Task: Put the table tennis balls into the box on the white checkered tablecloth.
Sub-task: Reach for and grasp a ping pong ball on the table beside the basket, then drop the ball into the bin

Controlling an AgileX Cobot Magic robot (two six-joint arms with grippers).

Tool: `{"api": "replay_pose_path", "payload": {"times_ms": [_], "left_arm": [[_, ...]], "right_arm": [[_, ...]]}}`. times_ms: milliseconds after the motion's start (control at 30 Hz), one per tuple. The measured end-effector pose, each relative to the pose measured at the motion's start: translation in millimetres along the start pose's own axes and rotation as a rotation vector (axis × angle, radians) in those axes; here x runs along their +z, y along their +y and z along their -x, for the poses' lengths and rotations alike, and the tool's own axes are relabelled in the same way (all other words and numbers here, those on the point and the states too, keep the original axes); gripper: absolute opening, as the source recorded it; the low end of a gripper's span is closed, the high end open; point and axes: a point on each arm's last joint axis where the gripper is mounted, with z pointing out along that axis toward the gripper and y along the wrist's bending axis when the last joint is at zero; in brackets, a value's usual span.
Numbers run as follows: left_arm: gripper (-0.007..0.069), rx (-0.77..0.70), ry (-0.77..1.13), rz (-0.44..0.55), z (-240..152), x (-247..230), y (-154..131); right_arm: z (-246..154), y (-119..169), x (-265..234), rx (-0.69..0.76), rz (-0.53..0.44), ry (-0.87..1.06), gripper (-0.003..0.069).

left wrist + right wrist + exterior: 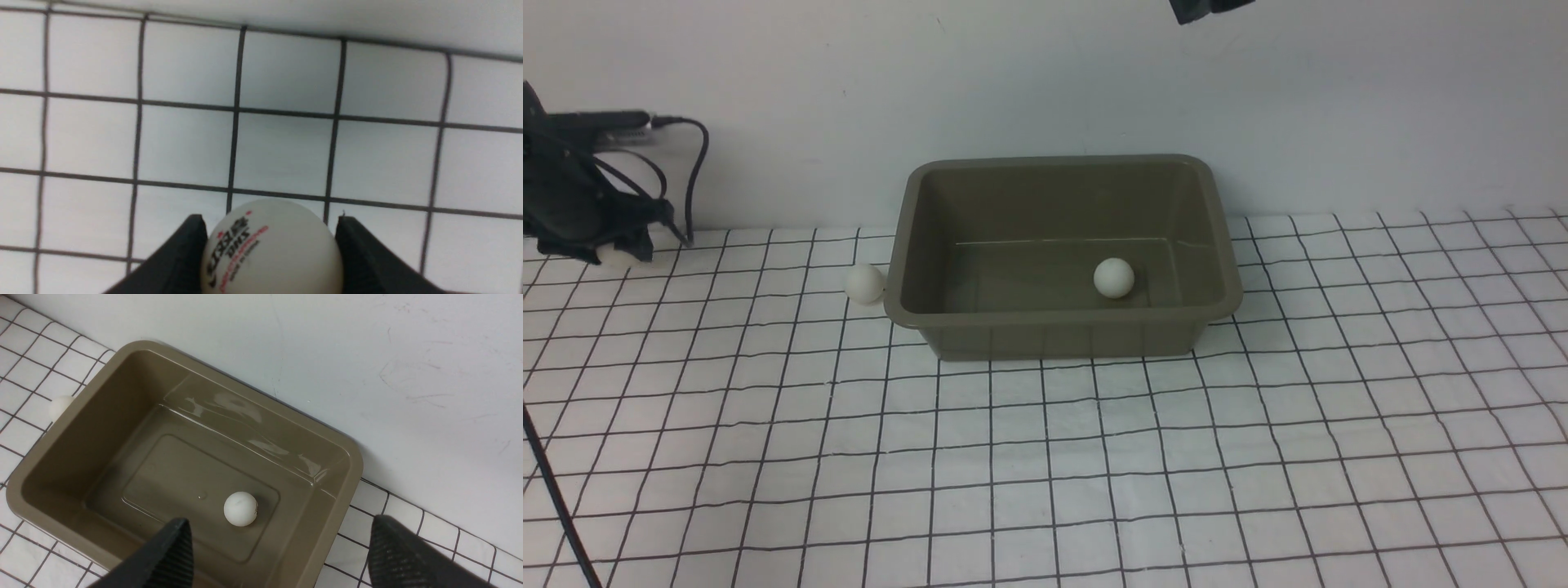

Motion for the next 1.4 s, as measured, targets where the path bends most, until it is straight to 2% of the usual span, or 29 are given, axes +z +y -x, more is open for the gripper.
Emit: {"api": "replay_pose_path", "payload": {"times_ms": [167, 233, 300, 433, 467, 500, 533, 600, 667, 733, 867, 1000, 1200, 1400], "left_arm": [[0.0352, 0.025, -0.057, -0.013, 15, -59, -14], [0.0352, 0.054, -0.084, -0.040, 20, -86, -28], [0.0352, 0.101, -0.126, -0.096, 25, -116, -53], [0.0352, 0.257, -0.172, -0.229, 22, -153, -131], [0.0352, 0.267, -0.172, -0.234, 21, -153, -135], [0.0352, 0.333, -0.167, -0.268, 15, -158, -164], [0.0352, 0.391, -0.154, -0.286, 9, -160, -188], [0.0352, 0.487, -0.139, -0.289, -3, -160, -223], [0.0352, 0.579, -0.143, -0.261, -14, -158, -254], [0.0352, 0.612, -0.156, -0.250, -20, -156, -272], [0.0352, 0.625, -0.152, -0.265, -26, -151, -286], [0.0352, 0.605, -0.133, -0.295, -29, -146, -290], [0.0352, 0.584, -0.067, -0.347, -36, -136, -296], [0.0352, 0.606, 0.054, -0.392, -52, -94, -305]], "right_arm": [[-2, 0, 9, -0.001, -0.002, 0.019, 0.0495], [-2, 0, 11, -0.001, -0.002, 0.022, 0.0476], [-3, 0, 12, -0.007, -0.004, 0.025, 0.0433], [-3, -3, 11, -0.037, -0.034, 0.028, 0.0250], [-3, -3, 11, -0.038, -0.036, 0.028, 0.0239], [-3, -4, 8, -0.043, -0.046, 0.026, 0.0186], [-2, -6, 3, -0.051, -0.065, 0.018, 0.0099], [0, -9, -14, -0.057, -0.091, -0.010, 0.0020], [2, -13, -31, -0.058, -0.113, -0.040, -0.0002], [3, -19, -57, -0.046, -0.133, -0.086, -0.0012], [-16, -38, -109, -0.007, -0.186, -0.115, -0.0016], [-51, -47, -126, 0.014, -0.214, -0.041, -0.0018], [-95, -44, -132, 0.020, -0.212, 0.058, -0.0018], [-138, -34, -144, 0.018, -0.202, 0.091, -0.0018]]}}
